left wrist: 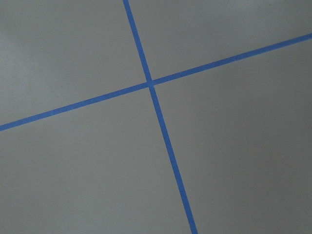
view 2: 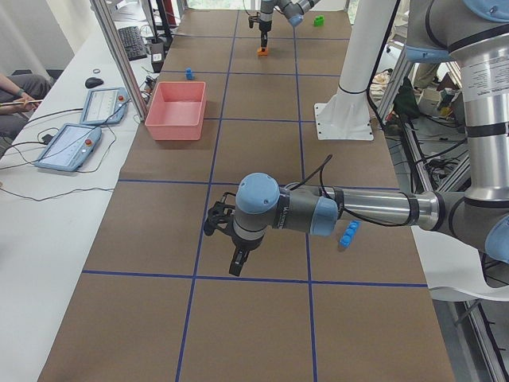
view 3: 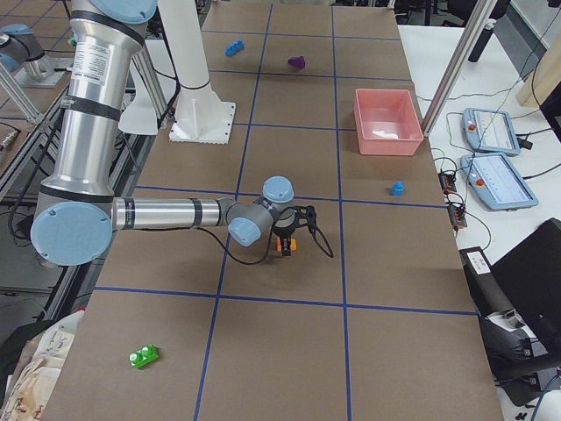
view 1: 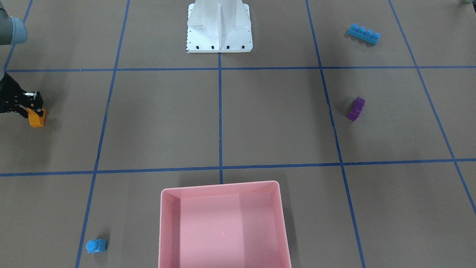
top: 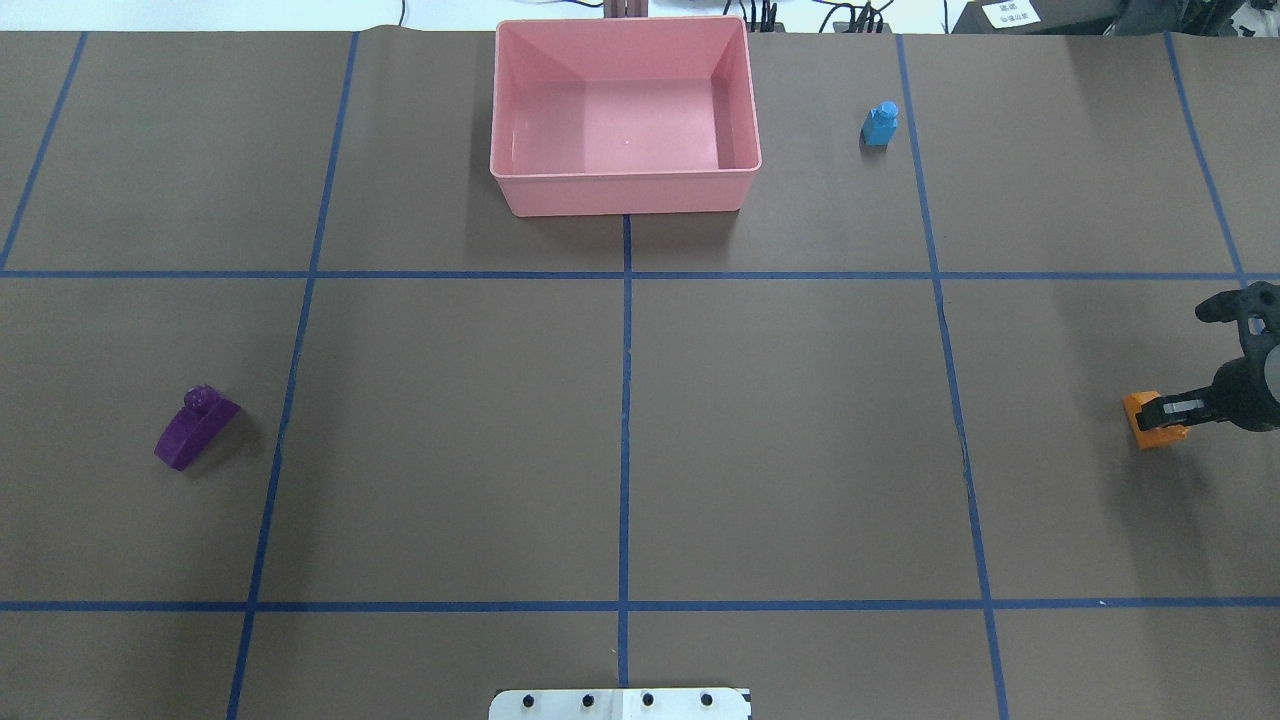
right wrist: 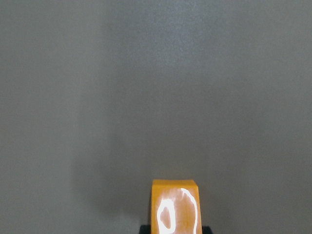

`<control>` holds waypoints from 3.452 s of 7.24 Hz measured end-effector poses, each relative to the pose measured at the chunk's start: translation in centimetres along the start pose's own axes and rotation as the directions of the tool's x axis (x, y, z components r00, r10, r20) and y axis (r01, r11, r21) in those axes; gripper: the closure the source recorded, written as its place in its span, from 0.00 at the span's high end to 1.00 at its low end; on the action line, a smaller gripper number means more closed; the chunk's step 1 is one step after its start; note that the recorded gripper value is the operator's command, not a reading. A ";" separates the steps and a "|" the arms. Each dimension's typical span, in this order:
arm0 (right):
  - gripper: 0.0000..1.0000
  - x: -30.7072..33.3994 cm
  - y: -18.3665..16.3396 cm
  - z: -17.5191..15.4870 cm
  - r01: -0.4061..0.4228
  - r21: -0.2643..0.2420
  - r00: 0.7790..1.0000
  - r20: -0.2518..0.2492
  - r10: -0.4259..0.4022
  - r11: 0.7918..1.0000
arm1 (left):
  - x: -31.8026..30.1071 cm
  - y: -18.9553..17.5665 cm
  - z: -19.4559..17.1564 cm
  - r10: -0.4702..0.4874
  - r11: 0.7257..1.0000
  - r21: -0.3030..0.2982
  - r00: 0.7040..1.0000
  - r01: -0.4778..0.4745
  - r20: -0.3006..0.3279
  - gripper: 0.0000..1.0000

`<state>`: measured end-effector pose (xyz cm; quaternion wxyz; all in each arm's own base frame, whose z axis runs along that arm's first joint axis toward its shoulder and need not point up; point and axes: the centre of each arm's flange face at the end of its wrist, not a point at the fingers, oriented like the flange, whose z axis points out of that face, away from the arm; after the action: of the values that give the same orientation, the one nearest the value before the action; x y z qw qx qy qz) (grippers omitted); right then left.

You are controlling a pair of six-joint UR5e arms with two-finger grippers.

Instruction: Put all blocks into box

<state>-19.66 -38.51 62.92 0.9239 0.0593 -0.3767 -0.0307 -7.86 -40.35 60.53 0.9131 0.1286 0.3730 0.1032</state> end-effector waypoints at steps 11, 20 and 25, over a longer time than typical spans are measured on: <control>0.00 -22.8 -20.3 -11.3 -0.037 0.047 0.999 0.021 0.036 0.998 | 1.0 -2.1 -0.6 0.024 0.999 0.031 0.999 -0.022 -0.043 1.00; 0.30 -45.6 -43.4 -9.3 -0.100 0.038 0.995 0.018 0.099 0.994 | 1.4 -2.9 -0.7 0.039 0.999 0.036 0.998 -0.037 -0.044 1.00; 0.99 -47.0 -42.4 -7.0 -0.085 0.041 0.996 -0.004 0.085 0.996 | 1.7 -2.9 -0.7 0.045 0.998 0.039 0.997 -0.043 -0.064 1.00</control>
<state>-48.82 -75.18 19.79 0.9240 0.0621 -0.3770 0.0165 -6.90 -42.55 58.05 0.8955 0.1504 0.4012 0.1203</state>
